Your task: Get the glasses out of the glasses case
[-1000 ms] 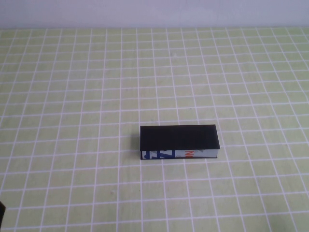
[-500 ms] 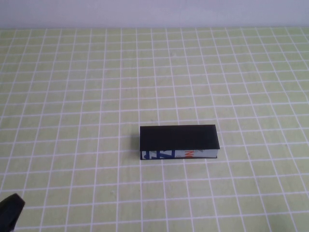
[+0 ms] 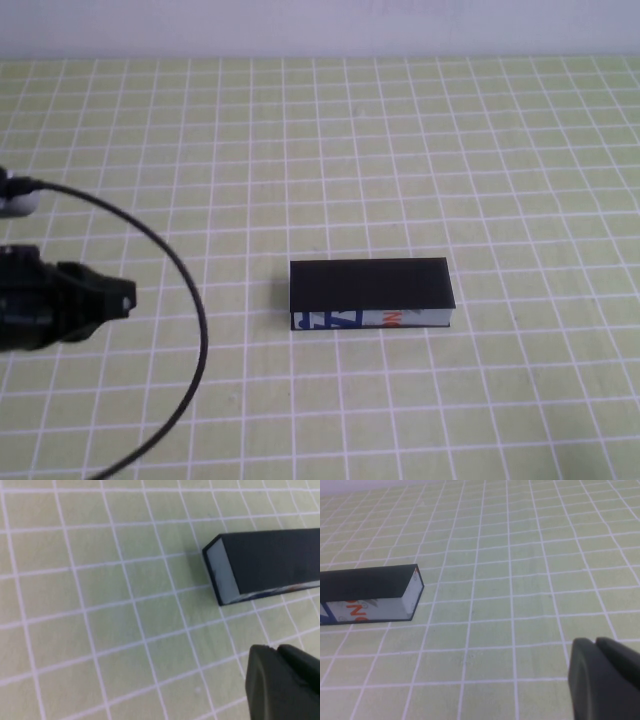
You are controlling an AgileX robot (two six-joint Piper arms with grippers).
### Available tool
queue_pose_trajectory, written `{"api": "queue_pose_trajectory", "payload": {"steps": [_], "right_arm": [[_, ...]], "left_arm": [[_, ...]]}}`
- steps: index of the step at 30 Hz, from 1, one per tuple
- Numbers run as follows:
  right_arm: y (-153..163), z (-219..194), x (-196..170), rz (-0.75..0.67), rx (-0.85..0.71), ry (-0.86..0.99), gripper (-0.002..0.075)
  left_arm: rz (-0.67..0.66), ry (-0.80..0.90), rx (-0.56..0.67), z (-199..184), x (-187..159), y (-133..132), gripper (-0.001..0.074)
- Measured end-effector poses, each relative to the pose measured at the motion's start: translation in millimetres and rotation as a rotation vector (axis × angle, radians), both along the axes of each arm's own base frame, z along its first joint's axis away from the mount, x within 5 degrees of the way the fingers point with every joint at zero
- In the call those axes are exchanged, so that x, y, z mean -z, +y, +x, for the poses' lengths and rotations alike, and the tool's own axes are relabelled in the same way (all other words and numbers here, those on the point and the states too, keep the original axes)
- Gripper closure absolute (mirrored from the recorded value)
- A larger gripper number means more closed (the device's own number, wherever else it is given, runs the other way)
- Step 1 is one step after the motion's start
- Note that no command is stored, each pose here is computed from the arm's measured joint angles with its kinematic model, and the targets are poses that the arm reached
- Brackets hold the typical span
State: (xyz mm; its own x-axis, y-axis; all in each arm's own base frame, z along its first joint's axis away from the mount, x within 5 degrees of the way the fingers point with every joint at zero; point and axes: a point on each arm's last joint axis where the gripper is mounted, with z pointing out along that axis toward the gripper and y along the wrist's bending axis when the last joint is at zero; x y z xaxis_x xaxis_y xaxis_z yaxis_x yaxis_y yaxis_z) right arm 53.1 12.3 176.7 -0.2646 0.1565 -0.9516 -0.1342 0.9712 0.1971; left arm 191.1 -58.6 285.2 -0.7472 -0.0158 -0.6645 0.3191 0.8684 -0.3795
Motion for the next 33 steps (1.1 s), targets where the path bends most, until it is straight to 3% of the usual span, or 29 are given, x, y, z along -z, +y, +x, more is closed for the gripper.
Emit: {"api": "queue_pose_trajectory", "payload": {"steps": [7,15,21,29,33], "right_arm": [[0.0,0.0,0.0,0.0,0.0,0.0,0.0743],[0.0,0.0,0.0,0.0,0.0,0.0,0.0743],[0.0,0.0,0.0,0.0,0.0,0.0,0.0743],[0.0,0.1,-0.6,0.003,0.001,-0.006,0.0743],[1.0,1.3,-7.5,0.123,0.014,-0.061,0.0743]], "left_arm": [[-0.054,0.016,0.108,75.0,17.1,-19.2,0.0739],[-0.024,0.048,0.237,138.5,60.1,-73.5,0.0739],[-0.029,0.074,0.286,184.9,89.2,-97.0,0.0739],[-0.08,0.131,0.337,220.6,121.7,-113.1,0.0739],[-0.1,0.17,0.363,224.5,134.7,-116.9,0.0739]]}}
